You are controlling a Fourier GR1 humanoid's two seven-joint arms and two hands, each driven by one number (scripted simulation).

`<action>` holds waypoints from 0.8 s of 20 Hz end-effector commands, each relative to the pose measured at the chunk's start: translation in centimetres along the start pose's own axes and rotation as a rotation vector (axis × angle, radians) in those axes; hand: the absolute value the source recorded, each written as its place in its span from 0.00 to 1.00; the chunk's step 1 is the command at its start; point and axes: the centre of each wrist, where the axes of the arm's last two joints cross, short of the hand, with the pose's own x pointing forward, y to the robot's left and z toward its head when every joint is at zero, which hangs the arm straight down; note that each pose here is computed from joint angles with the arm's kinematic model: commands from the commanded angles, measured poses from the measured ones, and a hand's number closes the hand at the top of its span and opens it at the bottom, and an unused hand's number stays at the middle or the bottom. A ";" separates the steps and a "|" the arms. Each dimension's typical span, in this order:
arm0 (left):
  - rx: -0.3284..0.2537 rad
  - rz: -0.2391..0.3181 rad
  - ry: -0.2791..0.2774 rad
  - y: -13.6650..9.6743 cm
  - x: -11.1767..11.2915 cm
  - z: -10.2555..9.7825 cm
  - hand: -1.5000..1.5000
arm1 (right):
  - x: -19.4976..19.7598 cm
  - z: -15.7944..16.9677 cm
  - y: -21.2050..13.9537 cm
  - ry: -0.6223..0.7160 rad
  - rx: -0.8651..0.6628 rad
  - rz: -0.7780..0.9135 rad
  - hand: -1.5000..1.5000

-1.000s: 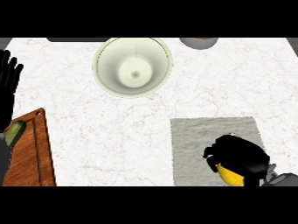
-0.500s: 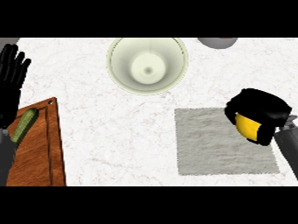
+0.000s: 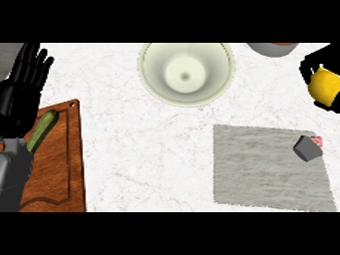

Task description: Pick the lemon from the placemat and place it in the bowl

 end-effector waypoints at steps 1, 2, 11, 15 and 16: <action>-0.022 0.009 0.005 -1.0 0.3 -0.7 0.50 | -2.3 0.6 -3.7 -0.001 -0.131 -0.032 1.00; -0.013 0.003 -0.014 -1.0 0.6 -0.7 0.50 | -2.8 0.9 -3.8 0.009 -0.130 -0.035 1.00; -0.002 -0.008 0.011 -1.3 0.1 -1.0 0.50 | -3.5 -0.1 -9.8 -0.263 -0.337 -0.219 1.00; 0.015 -0.008 0.019 -0.5 -0.1 -1.2 0.50 | -3.0 -1.4 -11.3 -0.374 -0.372 -0.357 1.00; 0.007 -0.027 0.026 -0.5 0.0 -1.2 0.50 | -2.6 -1.9 -12.1 -0.402 -0.349 -0.394 1.00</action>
